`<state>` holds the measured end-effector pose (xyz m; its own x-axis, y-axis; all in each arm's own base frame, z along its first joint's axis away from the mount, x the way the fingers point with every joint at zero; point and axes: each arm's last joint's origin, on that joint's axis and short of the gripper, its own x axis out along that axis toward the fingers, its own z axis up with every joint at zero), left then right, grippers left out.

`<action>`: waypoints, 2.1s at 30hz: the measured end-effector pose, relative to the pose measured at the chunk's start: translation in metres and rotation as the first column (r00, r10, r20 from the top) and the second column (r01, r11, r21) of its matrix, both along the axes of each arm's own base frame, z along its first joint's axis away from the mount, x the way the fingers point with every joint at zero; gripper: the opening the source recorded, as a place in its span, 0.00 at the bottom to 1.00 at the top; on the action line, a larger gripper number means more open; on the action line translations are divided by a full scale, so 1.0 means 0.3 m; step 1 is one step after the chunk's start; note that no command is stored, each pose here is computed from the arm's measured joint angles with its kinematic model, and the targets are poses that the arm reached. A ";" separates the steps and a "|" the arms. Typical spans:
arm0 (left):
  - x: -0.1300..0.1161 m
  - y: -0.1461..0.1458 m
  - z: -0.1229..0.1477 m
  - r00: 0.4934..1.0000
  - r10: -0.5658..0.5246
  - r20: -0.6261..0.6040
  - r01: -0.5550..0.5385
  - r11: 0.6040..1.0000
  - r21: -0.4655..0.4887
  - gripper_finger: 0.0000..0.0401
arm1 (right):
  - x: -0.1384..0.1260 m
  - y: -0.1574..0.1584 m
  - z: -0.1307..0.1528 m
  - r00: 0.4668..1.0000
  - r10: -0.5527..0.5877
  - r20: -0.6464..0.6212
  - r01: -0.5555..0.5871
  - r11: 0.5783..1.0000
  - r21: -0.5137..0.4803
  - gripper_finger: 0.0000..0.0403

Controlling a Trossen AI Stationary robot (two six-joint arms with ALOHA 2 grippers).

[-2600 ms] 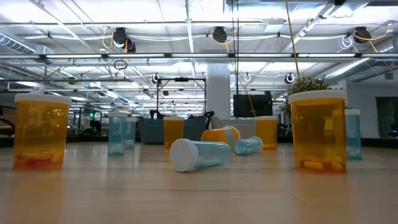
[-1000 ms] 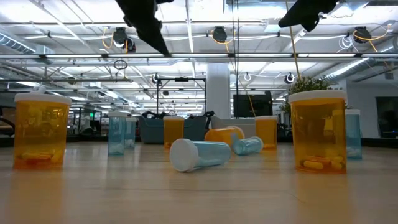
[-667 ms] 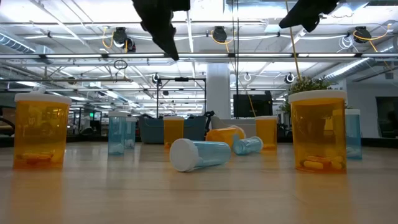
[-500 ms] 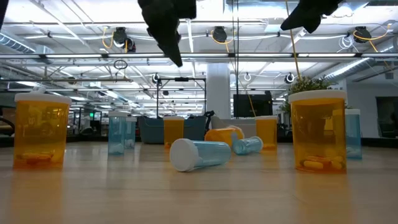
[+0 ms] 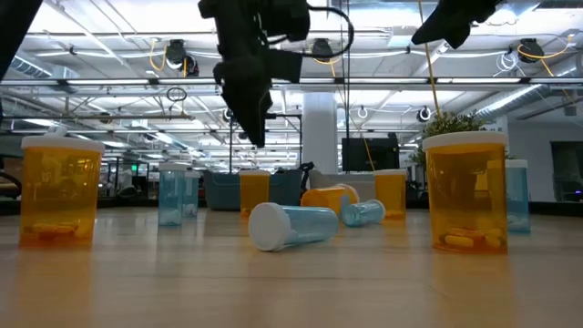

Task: Pick and place medicine bottles into bin by pill shape (circle, oval)
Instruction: Put the orange pill bottle into the blue bin

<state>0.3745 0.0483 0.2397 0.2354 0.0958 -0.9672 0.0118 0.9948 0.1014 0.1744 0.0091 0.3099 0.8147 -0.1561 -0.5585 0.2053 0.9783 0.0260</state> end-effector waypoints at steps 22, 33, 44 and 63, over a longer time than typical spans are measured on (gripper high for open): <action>0.024 0.026 -0.094 0.999 0.032 -0.038 -0.031 0.999 0.041 0.93 | -0.003 0.002 -0.004 1.000 0.000 -0.012 0.000 1.000 0.004 0.00; 0.042 0.033 -0.139 0.997 0.042 -0.061 -0.037 0.997 0.069 0.93 | -0.004 0.002 -0.005 1.000 0.000 -0.018 0.000 1.000 0.004 0.00; 0.044 0.050 -0.176 0.993 0.062 -0.103 -0.055 0.996 0.068 0.82 | -0.004 0.002 -0.006 1.000 0.000 -0.022 0.000 1.000 0.004 0.00; 0.041 0.046 -0.176 0.991 0.074 -0.111 -0.067 0.996 0.065 0.53 | -0.005 0.002 -0.007 1.000 0.000 -0.024 0.000 1.000 0.004 0.00</action>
<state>0.3866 0.0622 0.1868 0.1153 0.1677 -0.9791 -0.0430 0.9856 0.1638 0.1730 0.0096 0.3078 0.8011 -0.1543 -0.5783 0.2062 0.9782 0.0247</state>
